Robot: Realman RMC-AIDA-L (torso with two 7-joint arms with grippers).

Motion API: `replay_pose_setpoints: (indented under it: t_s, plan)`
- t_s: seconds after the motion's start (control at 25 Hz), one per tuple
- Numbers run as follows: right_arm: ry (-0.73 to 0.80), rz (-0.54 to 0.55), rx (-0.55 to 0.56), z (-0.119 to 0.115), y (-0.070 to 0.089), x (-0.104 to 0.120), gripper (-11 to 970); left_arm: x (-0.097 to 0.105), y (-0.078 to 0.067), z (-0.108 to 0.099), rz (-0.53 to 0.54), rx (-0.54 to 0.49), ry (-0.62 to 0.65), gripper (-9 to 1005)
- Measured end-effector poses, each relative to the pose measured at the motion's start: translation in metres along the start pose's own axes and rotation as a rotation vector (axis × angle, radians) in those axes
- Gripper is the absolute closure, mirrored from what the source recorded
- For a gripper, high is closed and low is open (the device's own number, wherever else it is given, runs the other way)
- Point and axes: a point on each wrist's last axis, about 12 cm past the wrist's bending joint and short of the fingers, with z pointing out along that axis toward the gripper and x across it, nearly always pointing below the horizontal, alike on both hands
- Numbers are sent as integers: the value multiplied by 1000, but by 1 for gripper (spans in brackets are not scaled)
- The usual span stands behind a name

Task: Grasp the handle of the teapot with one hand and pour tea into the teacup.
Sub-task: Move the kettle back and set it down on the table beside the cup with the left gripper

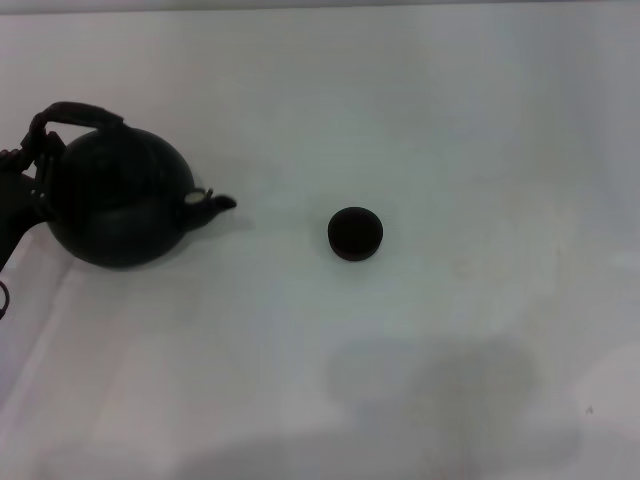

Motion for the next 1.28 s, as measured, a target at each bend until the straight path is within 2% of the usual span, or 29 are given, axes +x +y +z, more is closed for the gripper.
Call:
replay_pose_setpoints:
  t_s: [0.36,0.52,0.76,1.0,1.24,1.28]
  plan:
    - [2,0,3,-1,-1,1,104,1,0,-1,21,1,5,829]
    - [3,1,2,-1,0,1,104,0,-1,0,66,10,2,763]
    - [3,2,2,-1,0,2,104,-1,-1,0,71,9,-8,542]
    - [2,2,1,-1,0,1,104,-4,-3,-2,66,27,-38,364]
    - [-8,1,-7,2,2,-2,104,-2,-6,-16,56,35,-57,364]
    - [-10,0,-9,3,3,-3,104,0,-6,-25,50,33,-65,364]
